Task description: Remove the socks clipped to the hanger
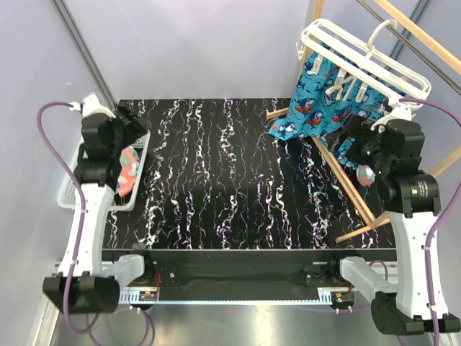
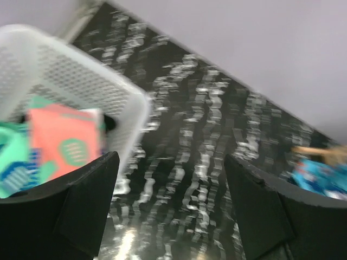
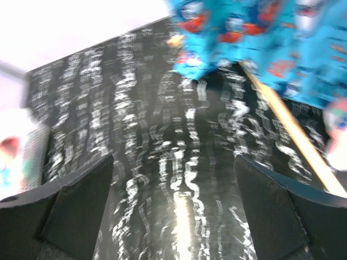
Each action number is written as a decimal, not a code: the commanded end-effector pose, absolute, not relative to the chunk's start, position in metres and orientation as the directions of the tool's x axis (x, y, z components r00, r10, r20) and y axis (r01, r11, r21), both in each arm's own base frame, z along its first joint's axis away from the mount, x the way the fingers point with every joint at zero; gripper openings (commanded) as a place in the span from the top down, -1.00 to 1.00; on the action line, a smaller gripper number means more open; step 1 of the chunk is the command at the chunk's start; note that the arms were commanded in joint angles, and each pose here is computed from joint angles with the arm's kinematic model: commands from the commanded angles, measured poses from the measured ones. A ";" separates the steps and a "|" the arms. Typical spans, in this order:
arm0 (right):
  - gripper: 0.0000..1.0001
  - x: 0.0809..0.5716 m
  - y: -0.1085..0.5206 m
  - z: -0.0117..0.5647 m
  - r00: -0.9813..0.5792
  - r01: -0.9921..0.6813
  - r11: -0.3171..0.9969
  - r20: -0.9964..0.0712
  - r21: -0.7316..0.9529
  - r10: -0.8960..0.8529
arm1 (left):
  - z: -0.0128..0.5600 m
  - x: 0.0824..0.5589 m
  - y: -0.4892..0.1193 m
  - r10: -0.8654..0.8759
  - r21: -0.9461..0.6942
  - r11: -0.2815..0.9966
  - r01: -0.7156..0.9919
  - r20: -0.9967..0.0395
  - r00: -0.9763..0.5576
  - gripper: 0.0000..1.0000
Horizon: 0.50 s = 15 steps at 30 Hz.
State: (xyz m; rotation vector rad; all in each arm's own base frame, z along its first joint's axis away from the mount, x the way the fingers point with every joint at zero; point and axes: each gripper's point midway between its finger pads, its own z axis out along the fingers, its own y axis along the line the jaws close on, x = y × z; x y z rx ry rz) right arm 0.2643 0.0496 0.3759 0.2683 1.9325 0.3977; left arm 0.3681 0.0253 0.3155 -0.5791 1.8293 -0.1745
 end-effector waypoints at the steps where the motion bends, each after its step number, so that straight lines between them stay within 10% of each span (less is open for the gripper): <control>1: -0.99 0.268 0.010 0.373 -0.320 0.230 0.913 -0.859 0.338 0.399 | 0.327 0.364 -0.041 -0.507 -0.513 0.857 -0.038 -0.829 -0.238 -0.68; 15: -0.99 0.277 -0.063 0.328 -0.302 0.577 0.812 -0.900 0.089 0.313 | 0.310 0.316 -0.158 -0.423 -0.575 0.739 0.352 -0.802 -0.422 -0.64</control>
